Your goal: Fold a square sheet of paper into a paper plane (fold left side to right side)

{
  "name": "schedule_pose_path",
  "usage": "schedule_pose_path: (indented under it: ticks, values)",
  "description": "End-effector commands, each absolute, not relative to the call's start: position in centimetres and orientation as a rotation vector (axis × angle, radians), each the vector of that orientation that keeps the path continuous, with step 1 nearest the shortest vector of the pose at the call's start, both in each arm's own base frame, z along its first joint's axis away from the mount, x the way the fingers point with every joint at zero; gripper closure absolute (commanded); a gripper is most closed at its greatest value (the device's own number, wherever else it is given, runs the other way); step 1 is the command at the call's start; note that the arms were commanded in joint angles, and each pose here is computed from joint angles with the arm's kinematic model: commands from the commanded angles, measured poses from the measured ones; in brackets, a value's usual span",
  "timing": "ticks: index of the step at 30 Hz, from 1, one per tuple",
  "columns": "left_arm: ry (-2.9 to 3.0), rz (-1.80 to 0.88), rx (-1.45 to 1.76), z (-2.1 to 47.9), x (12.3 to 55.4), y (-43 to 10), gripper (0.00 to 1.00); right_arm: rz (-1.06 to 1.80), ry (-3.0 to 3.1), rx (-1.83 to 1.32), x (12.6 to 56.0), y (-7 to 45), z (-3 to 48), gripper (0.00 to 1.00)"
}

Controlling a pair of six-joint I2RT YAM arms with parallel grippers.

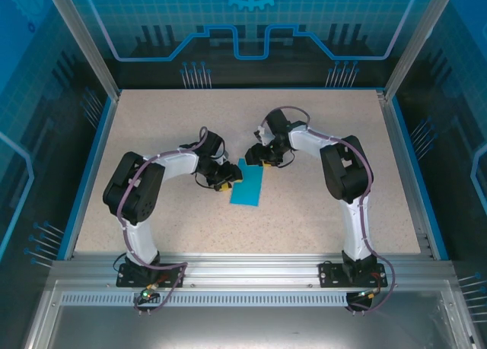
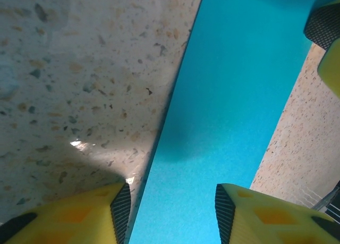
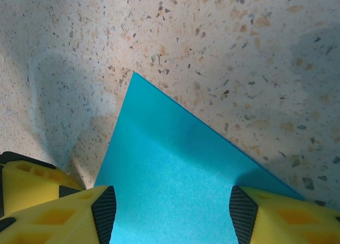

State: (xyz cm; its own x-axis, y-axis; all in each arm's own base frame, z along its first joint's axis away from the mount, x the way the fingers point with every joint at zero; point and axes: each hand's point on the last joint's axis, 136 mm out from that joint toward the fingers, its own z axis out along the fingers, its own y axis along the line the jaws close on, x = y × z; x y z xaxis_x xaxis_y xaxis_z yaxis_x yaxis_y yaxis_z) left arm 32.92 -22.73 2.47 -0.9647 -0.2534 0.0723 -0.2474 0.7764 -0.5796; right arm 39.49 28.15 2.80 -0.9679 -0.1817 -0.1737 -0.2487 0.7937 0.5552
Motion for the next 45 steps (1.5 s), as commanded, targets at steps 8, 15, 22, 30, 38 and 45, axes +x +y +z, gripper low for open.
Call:
schedule_pose_path:
  ticks: [8, 15, 22, 30, 38, 45]
  values:
    - [2.931, -1.023, -0.352, 2.7, 33.8, -23.8, 0.56, 0.928, 2.939, -0.336, 38.5, 27.7, 0.7, 0.37]
    - [2.916, -1.011, -0.340, 3.5, 33.8, -23.6, 0.61, 0.934, 2.938, -0.340, 38.5, 27.8, 0.7, 0.36]
    - [2.911, -0.983, -0.329, 4.1, 33.7, -23.2, 0.62, 0.932, 2.939, -0.341, 38.4, 27.8, 0.5, 0.35]
    - [2.882, -1.010, -0.317, 5.3, 33.7, -23.3, 0.62, 0.936, 2.941, -0.338, 38.4, 27.8, 0.4, 0.34]
    - [2.862, -1.034, -0.310, 6.2, 33.5, -23.4, 0.61, 0.934, 2.943, -0.337, 38.5, 27.9, 0.3, 0.33]
    - [2.855, -1.037, -0.311, 6.6, 33.2, -23.3, 0.60, 0.936, 2.944, -0.336, 38.5, 27.9, 0.3, 0.33]
